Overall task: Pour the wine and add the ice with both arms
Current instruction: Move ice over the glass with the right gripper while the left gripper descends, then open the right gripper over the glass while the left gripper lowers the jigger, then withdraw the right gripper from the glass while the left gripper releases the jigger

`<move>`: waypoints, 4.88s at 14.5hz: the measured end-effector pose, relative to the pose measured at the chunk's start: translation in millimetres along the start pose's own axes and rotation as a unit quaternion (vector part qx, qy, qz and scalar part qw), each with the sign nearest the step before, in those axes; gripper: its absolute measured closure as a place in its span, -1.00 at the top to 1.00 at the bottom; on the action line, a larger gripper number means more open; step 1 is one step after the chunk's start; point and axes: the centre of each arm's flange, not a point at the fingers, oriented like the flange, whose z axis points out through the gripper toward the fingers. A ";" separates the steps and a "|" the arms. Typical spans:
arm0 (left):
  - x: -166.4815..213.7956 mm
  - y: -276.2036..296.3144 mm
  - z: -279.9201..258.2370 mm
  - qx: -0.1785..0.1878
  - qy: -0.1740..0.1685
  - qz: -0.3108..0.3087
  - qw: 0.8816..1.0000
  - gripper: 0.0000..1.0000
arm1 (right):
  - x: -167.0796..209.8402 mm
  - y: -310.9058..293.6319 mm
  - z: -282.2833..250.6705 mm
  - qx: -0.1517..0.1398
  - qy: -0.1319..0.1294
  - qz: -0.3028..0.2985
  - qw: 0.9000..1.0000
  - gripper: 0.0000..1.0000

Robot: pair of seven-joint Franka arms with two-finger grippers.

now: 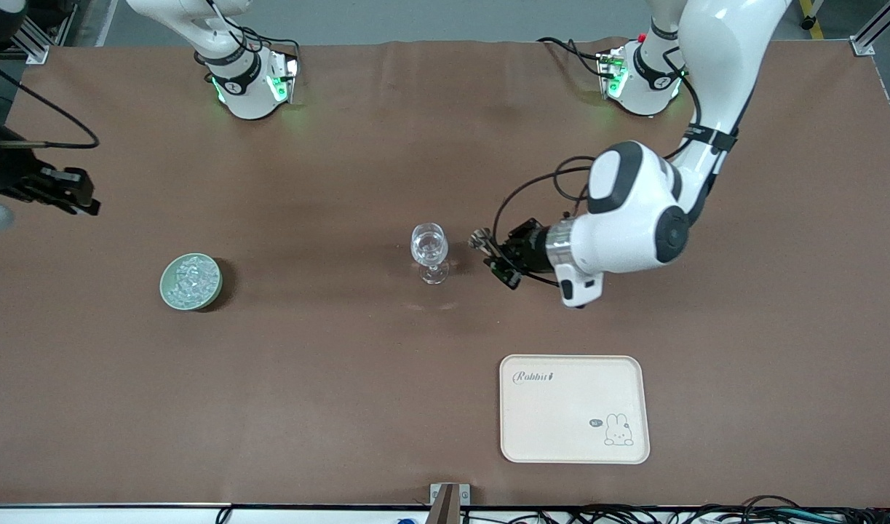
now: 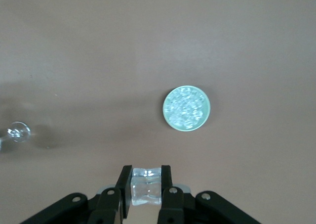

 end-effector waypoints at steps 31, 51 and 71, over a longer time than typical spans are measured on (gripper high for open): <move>252.9 26.1 -2.6 -0.161 -0.261 -0.148 0.940 -0.53 | -58.4 -403.5 211.1 0.034 -0.025 0.233 0.972 -0.45; 330.2 44.1 29.5 -0.240 -0.265 -0.156 0.921 -0.53 | -72.5 -420.8 252.3 0.012 -0.030 0.233 0.972 -0.45; 343.3 41.9 43.7 -0.256 -0.267 -0.173 0.913 -0.46 | -42.4 -384.5 183.8 0.024 0.013 0.253 0.967 1.00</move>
